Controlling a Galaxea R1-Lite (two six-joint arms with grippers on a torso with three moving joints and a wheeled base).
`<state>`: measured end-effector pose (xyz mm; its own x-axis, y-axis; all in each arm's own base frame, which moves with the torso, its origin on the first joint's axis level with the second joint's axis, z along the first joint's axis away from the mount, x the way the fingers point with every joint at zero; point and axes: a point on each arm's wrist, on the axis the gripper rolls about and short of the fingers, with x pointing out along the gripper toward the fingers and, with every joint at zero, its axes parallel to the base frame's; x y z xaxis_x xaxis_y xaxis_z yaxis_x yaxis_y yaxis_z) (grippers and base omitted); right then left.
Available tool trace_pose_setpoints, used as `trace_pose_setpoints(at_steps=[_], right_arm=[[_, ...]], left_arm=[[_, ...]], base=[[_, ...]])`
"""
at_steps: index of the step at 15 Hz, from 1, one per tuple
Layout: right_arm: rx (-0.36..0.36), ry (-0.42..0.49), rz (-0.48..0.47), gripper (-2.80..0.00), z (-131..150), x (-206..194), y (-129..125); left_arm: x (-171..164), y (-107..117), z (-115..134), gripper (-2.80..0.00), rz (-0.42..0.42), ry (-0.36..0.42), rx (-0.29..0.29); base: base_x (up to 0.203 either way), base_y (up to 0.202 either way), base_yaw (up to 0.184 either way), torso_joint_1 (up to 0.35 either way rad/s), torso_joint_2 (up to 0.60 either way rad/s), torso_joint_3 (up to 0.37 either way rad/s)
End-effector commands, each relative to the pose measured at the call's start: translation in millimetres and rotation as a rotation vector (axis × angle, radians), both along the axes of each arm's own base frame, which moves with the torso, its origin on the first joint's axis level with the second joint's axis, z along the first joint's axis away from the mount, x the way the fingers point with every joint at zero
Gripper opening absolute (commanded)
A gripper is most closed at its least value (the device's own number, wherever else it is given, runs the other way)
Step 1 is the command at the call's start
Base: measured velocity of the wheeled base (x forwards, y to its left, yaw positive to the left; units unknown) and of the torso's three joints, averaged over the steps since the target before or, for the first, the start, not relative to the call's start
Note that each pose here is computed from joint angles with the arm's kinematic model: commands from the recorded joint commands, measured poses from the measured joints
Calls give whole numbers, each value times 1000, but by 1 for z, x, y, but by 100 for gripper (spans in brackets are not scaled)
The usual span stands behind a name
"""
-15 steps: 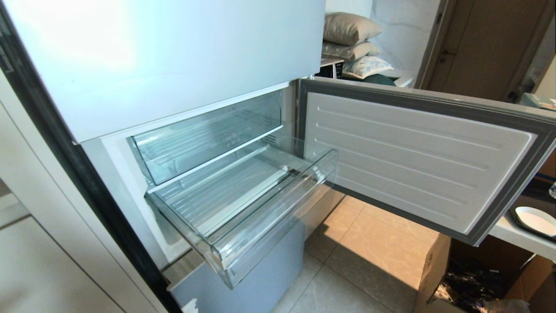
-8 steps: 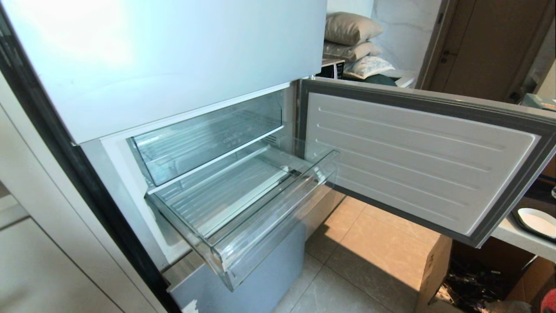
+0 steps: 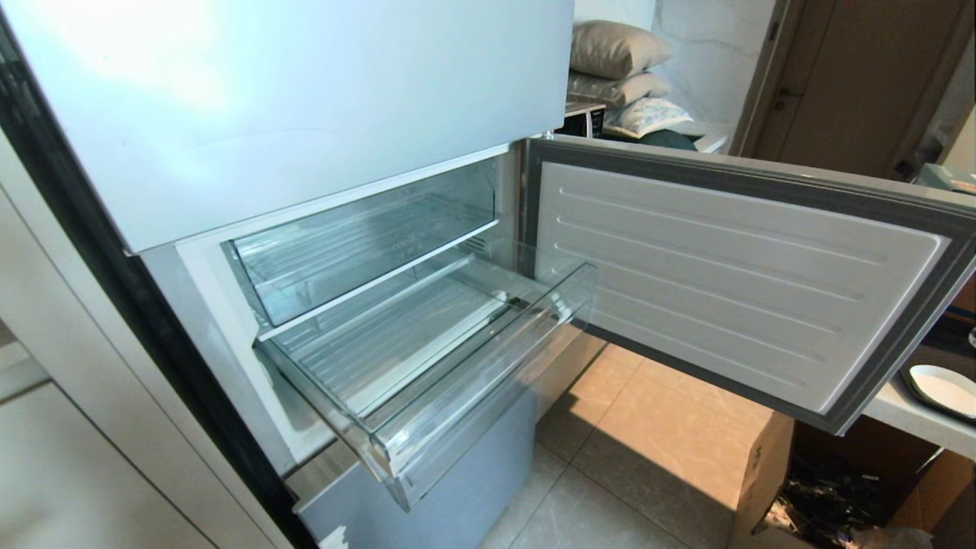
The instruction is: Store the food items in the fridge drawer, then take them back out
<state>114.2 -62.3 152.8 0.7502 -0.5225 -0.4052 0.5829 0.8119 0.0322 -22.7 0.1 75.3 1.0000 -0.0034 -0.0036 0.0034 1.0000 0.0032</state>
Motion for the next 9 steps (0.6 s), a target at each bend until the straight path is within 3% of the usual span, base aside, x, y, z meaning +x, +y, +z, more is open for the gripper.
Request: trace_pose_setpoints(at_steps=[1,5,9], right_arm=[[71,104,-46,-280,-12,31,-22],[111,109,-167,-280,-12,71,-71],[122,117,-216,-280,-19,111,-119]], left_arm=[[0,0,0,-280,0,1,0],[0,0,0,-280,0,1,0],[0,0,0,-280,0,1,0]], base=[[0,0,0,0,0,0],[0,0,0,0,0,0],[0,0,0,0,0,0]])
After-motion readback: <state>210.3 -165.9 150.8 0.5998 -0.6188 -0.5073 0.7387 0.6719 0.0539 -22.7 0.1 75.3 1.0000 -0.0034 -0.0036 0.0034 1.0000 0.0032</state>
